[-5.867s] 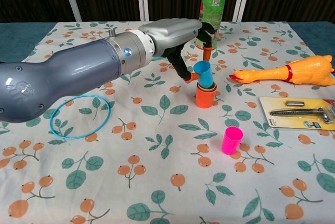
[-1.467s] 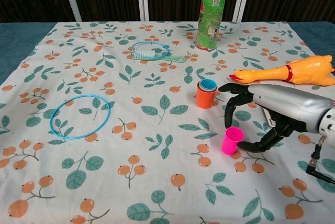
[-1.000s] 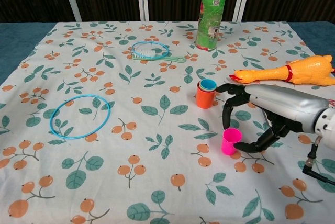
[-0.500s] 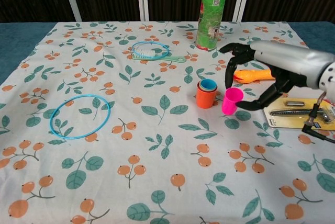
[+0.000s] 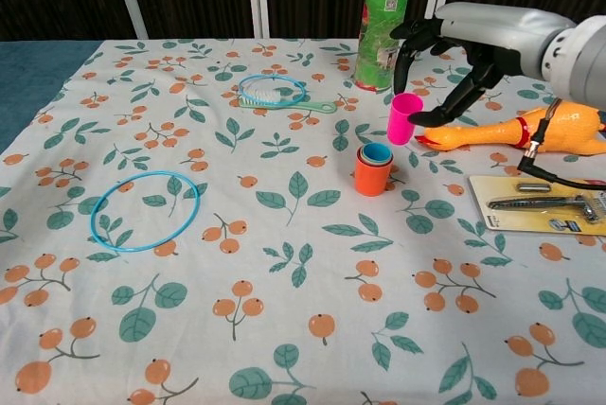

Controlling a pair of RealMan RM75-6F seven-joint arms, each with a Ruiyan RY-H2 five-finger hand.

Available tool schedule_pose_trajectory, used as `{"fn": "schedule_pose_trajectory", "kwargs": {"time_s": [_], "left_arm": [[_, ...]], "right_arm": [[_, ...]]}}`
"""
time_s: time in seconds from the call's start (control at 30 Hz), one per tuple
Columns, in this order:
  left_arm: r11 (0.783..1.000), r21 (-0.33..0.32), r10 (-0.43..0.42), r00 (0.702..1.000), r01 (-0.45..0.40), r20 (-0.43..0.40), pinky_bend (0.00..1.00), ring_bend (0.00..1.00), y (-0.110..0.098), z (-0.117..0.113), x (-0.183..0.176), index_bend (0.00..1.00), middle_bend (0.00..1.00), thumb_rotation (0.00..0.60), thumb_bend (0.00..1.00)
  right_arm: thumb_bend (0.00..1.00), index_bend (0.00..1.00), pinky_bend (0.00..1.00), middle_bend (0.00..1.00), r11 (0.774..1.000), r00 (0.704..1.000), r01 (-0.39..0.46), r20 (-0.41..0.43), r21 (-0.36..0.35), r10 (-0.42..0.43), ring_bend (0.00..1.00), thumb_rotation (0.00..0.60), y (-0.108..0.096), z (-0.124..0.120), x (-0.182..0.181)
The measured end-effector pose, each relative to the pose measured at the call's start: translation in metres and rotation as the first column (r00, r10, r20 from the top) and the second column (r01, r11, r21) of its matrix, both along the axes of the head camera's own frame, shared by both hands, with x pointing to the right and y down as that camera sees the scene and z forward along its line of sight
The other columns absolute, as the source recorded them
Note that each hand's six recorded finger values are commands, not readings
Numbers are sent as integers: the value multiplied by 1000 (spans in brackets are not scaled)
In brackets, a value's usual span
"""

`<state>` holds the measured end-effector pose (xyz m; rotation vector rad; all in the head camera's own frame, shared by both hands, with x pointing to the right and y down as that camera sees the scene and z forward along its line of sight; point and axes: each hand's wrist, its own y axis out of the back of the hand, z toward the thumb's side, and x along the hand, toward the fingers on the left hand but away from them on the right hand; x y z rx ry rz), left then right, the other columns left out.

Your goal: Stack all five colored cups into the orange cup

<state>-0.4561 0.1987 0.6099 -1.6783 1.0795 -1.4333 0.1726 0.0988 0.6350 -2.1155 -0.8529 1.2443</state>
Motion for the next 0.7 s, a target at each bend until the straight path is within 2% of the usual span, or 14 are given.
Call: {"fn": "schedule_pose_trajectory", "kwargs": {"time_s": [0.3,0.67,0.7], "left_arm": [[1000,8,-8,1000,8,9,0,0,-1,0,-2,129,2,600,119],[1000,9,-13,1000,13,13,0,0,-1,0,-3,130,2,600,118],[1000,10,-14,1000,14,14,0,0,-1,0,-3,130,2,600,119]], "right_arm": [[376,491,112,0,1000,1000,-7,-17,-21,7,0,600,-7,20,-17],[375,489,112,0,999,999,-9,-41,-45,7,0,600,-3,34,-20],[375,463,112,0,999,999,-10,-43,-48,8,0,600,-3,35,-19]]}}
